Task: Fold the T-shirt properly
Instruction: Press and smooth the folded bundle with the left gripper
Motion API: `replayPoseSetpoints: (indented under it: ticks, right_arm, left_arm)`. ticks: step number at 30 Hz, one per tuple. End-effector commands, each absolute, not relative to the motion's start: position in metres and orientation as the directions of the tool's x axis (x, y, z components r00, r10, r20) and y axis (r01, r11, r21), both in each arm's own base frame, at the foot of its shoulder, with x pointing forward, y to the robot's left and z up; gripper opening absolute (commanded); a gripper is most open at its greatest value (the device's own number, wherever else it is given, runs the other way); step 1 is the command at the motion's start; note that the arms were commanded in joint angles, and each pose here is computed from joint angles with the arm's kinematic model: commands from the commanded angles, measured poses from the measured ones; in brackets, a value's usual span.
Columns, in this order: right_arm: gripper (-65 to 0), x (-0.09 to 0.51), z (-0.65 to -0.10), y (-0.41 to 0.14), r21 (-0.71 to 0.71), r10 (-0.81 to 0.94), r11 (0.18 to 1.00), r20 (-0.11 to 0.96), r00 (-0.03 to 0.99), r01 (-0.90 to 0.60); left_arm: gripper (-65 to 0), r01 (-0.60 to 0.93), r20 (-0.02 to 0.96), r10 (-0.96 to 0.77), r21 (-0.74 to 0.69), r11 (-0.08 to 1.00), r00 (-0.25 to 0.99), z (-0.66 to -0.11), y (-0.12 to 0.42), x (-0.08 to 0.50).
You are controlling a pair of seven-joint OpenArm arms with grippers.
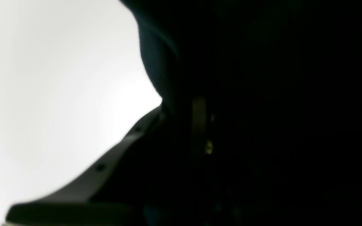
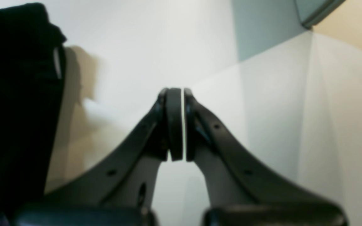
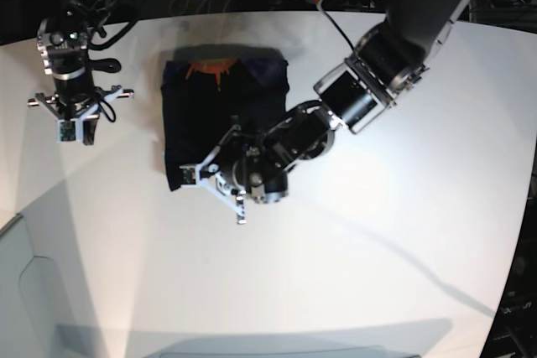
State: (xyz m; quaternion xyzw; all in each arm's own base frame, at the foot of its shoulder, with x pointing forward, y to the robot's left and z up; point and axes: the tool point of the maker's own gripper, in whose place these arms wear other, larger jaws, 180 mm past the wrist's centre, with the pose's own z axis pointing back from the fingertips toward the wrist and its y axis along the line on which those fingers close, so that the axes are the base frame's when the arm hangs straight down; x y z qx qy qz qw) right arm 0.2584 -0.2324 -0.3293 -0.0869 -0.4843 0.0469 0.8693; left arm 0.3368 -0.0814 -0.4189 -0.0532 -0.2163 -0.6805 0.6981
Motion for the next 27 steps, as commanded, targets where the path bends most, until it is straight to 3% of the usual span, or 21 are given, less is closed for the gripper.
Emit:
replayPoseSetpoints:
  ticks: [1,4,8,10,22,27]
  right_arm:
    - [-65.0,0.263,-0.317,-0.231,-0.201,0.173,0.98,0.859,0.482,0.005]
    - [-65.0,0.262,-0.317,-0.231,-0.201,0.173,0.98,0.857,0.485,0.005]
    - [-65.0,0.262,-0.318,-0.231,-0.201,0.173,0.98,0.856,0.486,0.004]
    - [-65.0,0.262,-0.318,-0.231,-0.2,0.174,0.98,0.857,0.486,0.003]
    - [-65.0,0.262,-0.318,-0.229,-0.199,0.175,0.98,0.856,0.486,-0.001]
    - [-65.0,0.259,-0.318,-0.229,-0.204,0.179,0.979,0.854,0.489,-0.004]
  left_arm:
    - [-64.8,0.975,0.304,-0.952,0.22,0.041,-0.029,-0.43,-0.07,0.332]
    - [-60.8,0.974,0.302,-0.953,0.221,0.04,-0.03,-0.43,-0.071,0.332]
    - [-46.6,0.973,0.3,-0.953,0.226,0.045,-0.026,-0.428,-0.068,0.334]
    - [-43.0,0.973,0.29,-0.957,0.227,0.05,-0.018,-0.43,-0.061,0.336]
    - [-42.6,0.948,0.353,-0.931,0.316,0.023,-0.095,-0.394,-0.076,0.343]
    - [-42.5,0.934,0.411,-0.911,0.341,0.107,-0.046,-0.373,-0.072,0.362]
